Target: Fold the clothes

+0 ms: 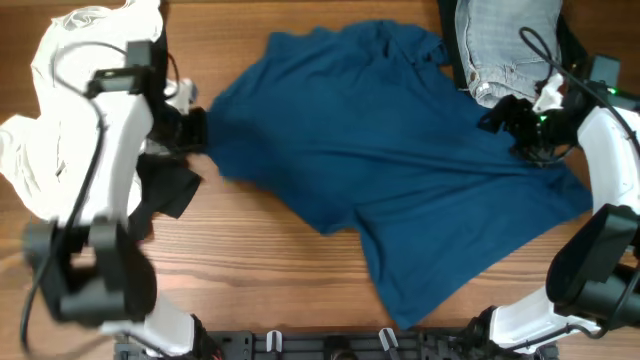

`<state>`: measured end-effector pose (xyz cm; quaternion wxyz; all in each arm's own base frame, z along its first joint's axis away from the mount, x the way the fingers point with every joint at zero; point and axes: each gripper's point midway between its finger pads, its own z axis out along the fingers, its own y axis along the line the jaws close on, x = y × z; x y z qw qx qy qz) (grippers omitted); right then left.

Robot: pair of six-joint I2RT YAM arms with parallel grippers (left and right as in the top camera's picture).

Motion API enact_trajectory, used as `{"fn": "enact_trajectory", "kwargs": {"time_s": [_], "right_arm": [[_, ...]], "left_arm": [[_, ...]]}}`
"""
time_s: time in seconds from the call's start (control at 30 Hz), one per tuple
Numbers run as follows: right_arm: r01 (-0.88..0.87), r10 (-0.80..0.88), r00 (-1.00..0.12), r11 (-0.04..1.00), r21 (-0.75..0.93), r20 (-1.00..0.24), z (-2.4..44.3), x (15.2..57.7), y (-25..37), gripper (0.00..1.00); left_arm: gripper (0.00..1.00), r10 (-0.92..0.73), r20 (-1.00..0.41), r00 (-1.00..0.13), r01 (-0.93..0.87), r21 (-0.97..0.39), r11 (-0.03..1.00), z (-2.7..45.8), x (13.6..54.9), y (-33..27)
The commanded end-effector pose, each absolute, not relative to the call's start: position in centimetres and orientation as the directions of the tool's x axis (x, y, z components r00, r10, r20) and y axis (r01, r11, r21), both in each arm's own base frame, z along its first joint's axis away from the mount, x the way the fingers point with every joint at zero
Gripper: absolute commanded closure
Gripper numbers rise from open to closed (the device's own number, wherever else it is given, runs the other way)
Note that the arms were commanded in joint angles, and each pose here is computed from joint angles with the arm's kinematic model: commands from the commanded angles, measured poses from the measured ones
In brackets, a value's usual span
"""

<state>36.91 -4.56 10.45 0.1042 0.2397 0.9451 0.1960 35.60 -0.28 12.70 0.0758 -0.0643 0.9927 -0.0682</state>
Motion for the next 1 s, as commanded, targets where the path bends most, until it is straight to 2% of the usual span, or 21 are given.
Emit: {"fn": "enact_trajectory", "kwargs": {"time_s": [0.0, 0.17, 0.43, 0.63, 0.97], "right_arm": [[0.328, 0.409, -0.907, 0.835, 0.441, -0.100, 10.8, 37.3, -1.5, 0.13], [0.209, 0.251, -0.967, 0.884, 0.418, -0.047, 10.5, 35.6, 3.8, 0.16], [0.080, 0.050, -0.994, 0.935, 0.347, 0.094, 9.4, 30.5, 10.7, 0.18], [0.038, -0.018, -0.971, 0.973, 0.229, 0.236, 6.2, 24.5, 14.3, 0.18], [0.053, 0.011, -0.944, 0.992, 0.117, 0.329, 3.9, 18.9, 16.1, 0.16]], "left_arm": [[0.96, -0.271, -0.311, -0.911, -0.289, 0.015, 0.957, 18.7, 34.3, 3.8], [0.96, -0.375, -0.403, -0.835, -0.414, 0.009, 0.910, 21.8, 32.8, 6.7], [0.96, -0.397, -0.410, -0.821, -0.441, 0.015, 0.897, 21.3, 33.5, 8.0], [0.96, -0.433, -0.474, -0.766, -0.492, -0.001, 0.871, 21.4, 35.7, 10.3], [0.96, -0.437, -0.501, -0.747, -0.496, -0.019, 0.868, 21.6, 36.5, 10.7]]}}
